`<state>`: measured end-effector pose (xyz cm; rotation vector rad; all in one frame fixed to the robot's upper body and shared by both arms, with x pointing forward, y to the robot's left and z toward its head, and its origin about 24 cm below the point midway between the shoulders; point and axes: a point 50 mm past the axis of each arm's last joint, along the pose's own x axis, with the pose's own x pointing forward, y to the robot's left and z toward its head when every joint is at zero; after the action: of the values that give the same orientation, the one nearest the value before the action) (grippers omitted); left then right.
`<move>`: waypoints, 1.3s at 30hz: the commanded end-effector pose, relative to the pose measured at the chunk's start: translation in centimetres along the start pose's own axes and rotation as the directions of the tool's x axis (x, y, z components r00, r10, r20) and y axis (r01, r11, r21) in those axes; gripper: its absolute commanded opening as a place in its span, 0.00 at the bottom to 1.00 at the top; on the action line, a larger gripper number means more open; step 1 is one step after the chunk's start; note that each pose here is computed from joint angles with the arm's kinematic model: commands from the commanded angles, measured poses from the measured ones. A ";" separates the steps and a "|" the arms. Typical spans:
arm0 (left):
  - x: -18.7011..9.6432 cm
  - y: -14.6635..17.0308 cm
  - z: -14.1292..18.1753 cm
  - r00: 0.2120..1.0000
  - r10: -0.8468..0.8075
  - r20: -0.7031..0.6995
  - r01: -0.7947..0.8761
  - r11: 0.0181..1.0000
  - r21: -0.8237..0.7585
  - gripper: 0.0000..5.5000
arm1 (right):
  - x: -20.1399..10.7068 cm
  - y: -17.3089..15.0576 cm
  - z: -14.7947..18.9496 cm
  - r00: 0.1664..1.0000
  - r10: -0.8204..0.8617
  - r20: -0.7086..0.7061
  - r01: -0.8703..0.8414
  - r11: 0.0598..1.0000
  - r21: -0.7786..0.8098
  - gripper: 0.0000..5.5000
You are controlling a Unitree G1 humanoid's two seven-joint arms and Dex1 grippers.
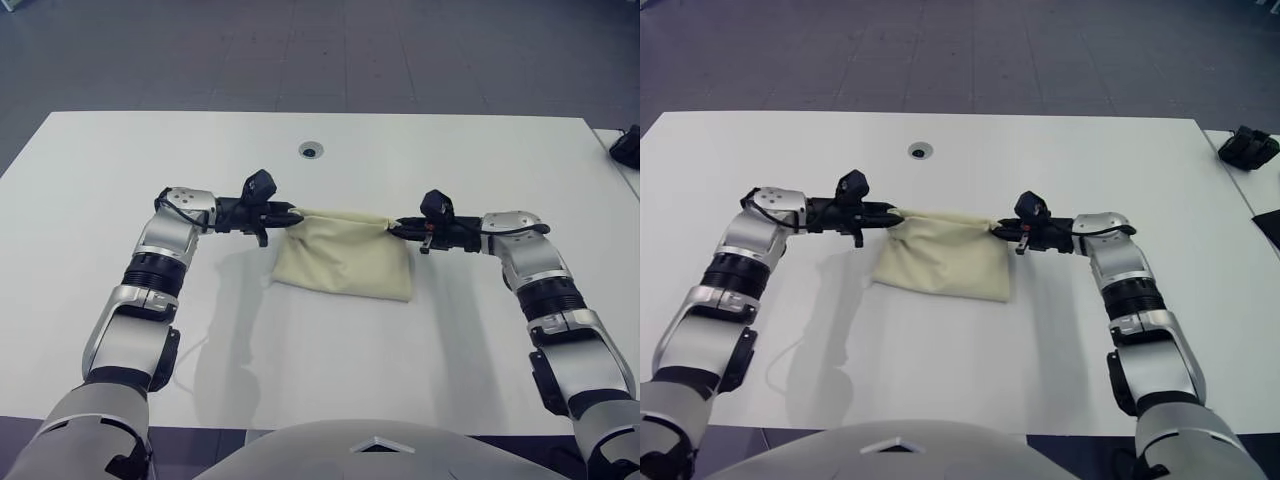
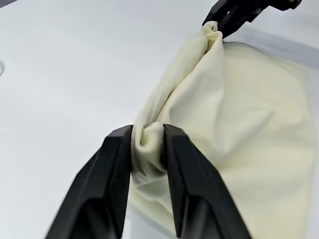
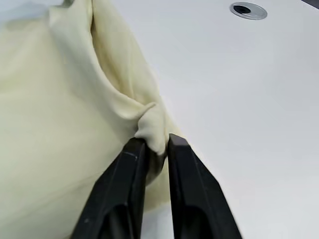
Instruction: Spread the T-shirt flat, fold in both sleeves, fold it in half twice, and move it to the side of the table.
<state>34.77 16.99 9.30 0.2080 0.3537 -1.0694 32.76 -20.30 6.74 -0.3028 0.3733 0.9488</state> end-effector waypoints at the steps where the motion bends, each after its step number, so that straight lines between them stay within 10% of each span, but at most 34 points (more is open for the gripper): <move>1: -0.9 2.0 2.5 0.984 0.149 0.093 -0.150 0.989 -0.003 0.33 | -0.6 -1.4 1.8 0.986 -0.140 0.089 0.143 0.989 -0.031 0.25; 7: -1.6 2.1 2.7 0.971 0.199 0.130 -0.201 0.980 0.001 0.53 | 0.0 -1.3 3.5 0.953 -0.223 0.206 0.233 0.972 -0.028 0.44; 21: -0.5 -4.3 1.4 0.954 -0.298 0.037 0.296 0.953 0.065 0.97 | 4.1 6.1 4.0 0.929 0.312 0.201 -0.290 0.948 -0.130 0.86; 39: -3.2 0.4 7.4 0.928 -0.053 0.369 0.072 0.997 -0.038 0.98 | 5.2 5.7 -1.9 0.947 0.321 0.026 -0.322 0.946 0.032 0.98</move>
<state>34.61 16.49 15.70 -0.0143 0.0990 -1.1831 30.56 -13.08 3.88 -0.1990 0.3555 1.3187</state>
